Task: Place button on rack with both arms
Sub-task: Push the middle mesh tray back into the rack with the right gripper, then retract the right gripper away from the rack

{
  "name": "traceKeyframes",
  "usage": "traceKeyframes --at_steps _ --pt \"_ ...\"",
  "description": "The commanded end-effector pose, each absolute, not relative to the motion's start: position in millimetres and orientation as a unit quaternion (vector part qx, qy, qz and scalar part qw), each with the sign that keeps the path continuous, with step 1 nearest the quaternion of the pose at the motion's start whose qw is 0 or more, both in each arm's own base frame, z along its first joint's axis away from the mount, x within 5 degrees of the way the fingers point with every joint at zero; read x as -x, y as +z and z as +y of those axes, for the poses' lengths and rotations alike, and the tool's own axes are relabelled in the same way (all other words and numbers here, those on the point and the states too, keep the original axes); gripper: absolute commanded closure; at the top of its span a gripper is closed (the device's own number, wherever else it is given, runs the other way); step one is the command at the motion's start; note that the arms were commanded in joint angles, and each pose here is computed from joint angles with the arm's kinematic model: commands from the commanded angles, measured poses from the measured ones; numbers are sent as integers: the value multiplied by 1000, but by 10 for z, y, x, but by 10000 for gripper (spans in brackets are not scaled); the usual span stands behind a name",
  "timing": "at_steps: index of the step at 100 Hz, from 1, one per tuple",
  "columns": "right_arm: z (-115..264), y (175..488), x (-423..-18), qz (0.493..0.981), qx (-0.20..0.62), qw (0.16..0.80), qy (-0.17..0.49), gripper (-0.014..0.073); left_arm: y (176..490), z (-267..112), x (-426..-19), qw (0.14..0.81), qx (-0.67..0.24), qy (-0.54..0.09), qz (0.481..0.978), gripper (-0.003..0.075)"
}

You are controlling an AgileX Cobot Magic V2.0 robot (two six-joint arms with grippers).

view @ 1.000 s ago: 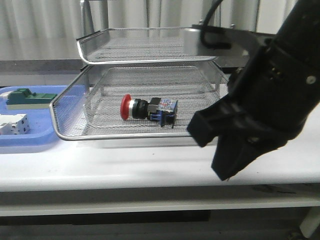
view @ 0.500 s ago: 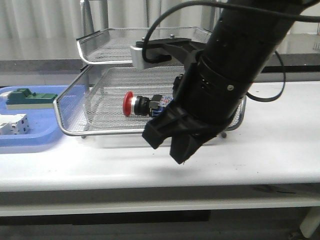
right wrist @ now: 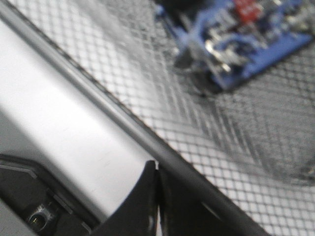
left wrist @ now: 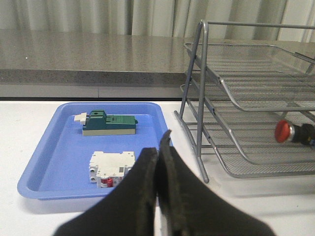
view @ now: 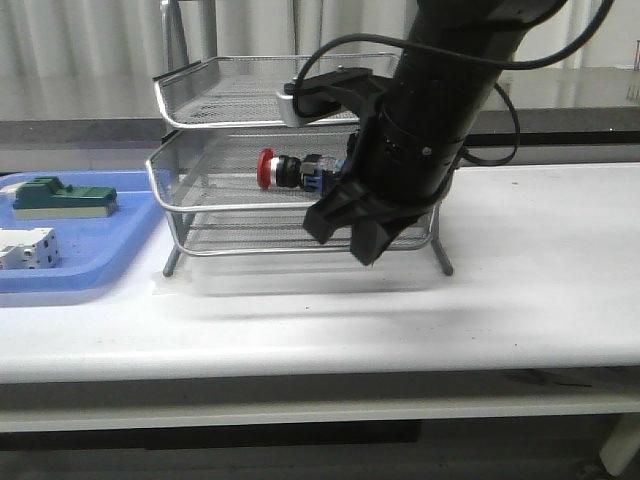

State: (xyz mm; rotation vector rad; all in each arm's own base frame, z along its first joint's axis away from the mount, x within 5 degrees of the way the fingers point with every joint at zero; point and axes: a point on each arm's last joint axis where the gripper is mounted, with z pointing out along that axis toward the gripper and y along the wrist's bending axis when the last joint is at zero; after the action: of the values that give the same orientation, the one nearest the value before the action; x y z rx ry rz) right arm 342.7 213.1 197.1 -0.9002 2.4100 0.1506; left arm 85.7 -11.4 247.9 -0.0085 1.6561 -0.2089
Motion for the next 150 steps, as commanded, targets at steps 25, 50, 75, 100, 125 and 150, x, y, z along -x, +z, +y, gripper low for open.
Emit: traceKeyframes --at_steps 25,50,75,100,125,150 --pt "1984 2374 -3702 883 311 348 47 660 2642 -93 -870 706 17 -94 702 741" --pt "1892 2375 -3568 906 294 300 53 660 2642 -93 -870 706 17 -94 702 741" --pt "1463 2747 -3350 908 234 342 55 660 2642 -93 -870 706 17 -94 702 741" --pt "754 3141 -2909 896 144 418 39 660 2642 -93 -870 706 17 -94 702 741" --pt "295 3285 -2263 860 77 504 20 660 2642 -93 -870 706 17 -94 702 741" --pt "168 3271 -1622 812 62 581 16 660 2642 -93 -870 706 17 -94 702 741"
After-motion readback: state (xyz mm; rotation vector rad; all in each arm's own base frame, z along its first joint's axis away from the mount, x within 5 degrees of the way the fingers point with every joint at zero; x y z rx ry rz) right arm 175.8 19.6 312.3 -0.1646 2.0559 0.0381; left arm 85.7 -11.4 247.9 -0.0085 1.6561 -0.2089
